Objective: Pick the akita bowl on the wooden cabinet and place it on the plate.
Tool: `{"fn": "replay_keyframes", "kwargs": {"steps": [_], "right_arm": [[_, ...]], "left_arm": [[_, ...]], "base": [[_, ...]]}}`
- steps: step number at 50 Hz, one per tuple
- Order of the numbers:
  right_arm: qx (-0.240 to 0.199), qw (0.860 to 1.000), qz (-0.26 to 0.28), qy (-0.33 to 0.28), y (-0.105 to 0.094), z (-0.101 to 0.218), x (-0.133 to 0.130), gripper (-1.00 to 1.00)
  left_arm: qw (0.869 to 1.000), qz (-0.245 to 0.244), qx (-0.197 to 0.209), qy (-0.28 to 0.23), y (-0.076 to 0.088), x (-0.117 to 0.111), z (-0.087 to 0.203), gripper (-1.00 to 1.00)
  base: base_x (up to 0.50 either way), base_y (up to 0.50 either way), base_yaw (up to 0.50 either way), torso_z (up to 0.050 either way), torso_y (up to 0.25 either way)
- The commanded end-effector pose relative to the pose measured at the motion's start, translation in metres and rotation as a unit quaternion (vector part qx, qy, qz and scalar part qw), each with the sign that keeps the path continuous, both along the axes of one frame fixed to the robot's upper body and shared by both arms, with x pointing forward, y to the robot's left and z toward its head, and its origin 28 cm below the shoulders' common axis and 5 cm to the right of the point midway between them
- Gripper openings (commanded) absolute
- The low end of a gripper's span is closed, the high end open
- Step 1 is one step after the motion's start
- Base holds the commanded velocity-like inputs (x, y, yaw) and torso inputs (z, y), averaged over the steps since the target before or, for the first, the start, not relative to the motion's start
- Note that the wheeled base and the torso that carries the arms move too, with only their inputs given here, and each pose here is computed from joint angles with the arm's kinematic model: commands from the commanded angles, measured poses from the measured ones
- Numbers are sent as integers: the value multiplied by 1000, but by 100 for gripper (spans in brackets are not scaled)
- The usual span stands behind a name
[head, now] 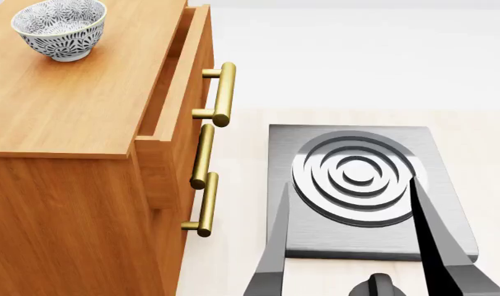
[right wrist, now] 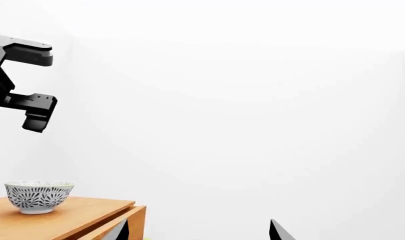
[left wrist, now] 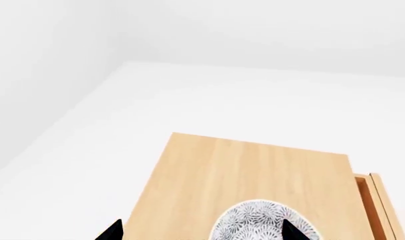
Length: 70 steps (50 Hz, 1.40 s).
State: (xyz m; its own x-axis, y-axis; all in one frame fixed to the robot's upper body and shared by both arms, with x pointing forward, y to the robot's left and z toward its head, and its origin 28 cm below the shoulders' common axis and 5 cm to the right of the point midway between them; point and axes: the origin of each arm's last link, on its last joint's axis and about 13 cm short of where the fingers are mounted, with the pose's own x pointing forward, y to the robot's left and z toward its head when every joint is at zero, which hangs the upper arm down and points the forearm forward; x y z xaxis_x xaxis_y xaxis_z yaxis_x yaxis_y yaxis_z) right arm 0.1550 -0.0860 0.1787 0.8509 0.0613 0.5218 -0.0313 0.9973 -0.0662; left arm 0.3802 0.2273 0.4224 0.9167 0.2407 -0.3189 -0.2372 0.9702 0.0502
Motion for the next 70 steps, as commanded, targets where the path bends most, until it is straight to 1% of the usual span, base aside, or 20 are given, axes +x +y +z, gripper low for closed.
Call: {"fn": "replay_keyframes", "kwargs": {"steps": [1, 10, 19, 23, 36, 39, 43, 45, 47, 48, 51, 53, 54, 55, 64, 65, 66, 67, 70], "right_arm": [[0, 1000, 1, 1, 0, 0, 0, 100], [0, 1000, 1, 1, 1, -1, 0, 100], [-1, 1000, 2, 1, 1, -1, -1, 100], [-1, 1000, 2, 2, 1, -1, 0, 100], [-2, 1000, 3, 1, 1, -2, 0, 100], [-2, 1000, 3, 1, 1, -1, 0, 100], [-2, 1000, 3, 1, 1, -1, 0, 100], [-1, 1000, 3, 1, 1, -1, 0, 100], [-1, 1000, 3, 1, 1, -1, 0, 100], [-1, 1000, 3, 2, 1, -1, 0, 100], [-1, 1000, 3, 2, 1, -1, 0, 100], [0, 1000, 3, 2, 1, -1, 0, 100], [-1, 1000, 3, 3, 1, -1, 0, 100], [-1, 1000, 3, 3, 1, -1, 0, 100], [-2, 1000, 3, 4, 1, -2, 1, 100], [-3, 1000, 3, 5, 1, -3, 2, 100], [-2, 1000, 3, 5, 1, -3, 2, 100], [-3, 1000, 3, 5, 1, -3, 2, 100], [-3, 1000, 3, 6, 1, -3, 3, 100]], "left_arm": [[1000, 2, 6, 5, 1, -1, 0, 100], [1000, 3, 7, 3, 1, 0, -1, 100], [1000, 5, 4, 3, 3, 0, -1, 100], [1000, 2, 8, 6, 3, 0, -2, 100], [1000, -5, 11, 16, 2, 1, -6, 100], [1000, -3, 5, 17, 3, 1, -6, 100], [1000, -3, 9, 16, 3, 1, -5, 100], [999, -14, 16, 28, 3, 1, -8, 100], [999, -20, 9, 44, 3, 1, -13, 100], [999, -19, 11, 43, 4, 1, -13, 100], [999, -11, -8, 47, 5, 1, -15, 100], [998, -9, -6, 57, 6, 1, -18, 100], [998, 5, -10, 67, 7, 1, -21, 100], [997, -9, -12, 73, 6, 1, -22, 100], [998, -3, 3, 67, 5, 3, -24, 100], [997, -5, 0, 73, 5, 3, -27, 100], [997, -12, -19, 80, 5, 4, -30, 100], [997, -9, -10, 81, 5, 5, -32, 100], [996, -14, -27, 87, 5, 5, -36, 100]], "base": [[0, 0, 0, 0, 0], [0, 0, 0, 0, -13], [0, 0, 0, 0, -250], [0, 0, 0, 0, -194], [0, 0, 0, 0, -5], [0, 0, 0, 0, 0], [0, 0, 0, 0, -118], [0, 0, 0, 0, 0], [0, 0, 0, 0, 0], [0, 0, 0, 0, 0], [0, 0, 0, 0, 0], [0, 0, 0, 0, 0], [0, 0, 0, 0, 0], [0, 0, 0, 0, 0], [0, 0, 0, 0, 0], [0, 0, 0, 0, 0], [0, 0, 0, 0, 0], [0, 0, 0, 0, 0], [0, 0, 0, 0, 0]]}}
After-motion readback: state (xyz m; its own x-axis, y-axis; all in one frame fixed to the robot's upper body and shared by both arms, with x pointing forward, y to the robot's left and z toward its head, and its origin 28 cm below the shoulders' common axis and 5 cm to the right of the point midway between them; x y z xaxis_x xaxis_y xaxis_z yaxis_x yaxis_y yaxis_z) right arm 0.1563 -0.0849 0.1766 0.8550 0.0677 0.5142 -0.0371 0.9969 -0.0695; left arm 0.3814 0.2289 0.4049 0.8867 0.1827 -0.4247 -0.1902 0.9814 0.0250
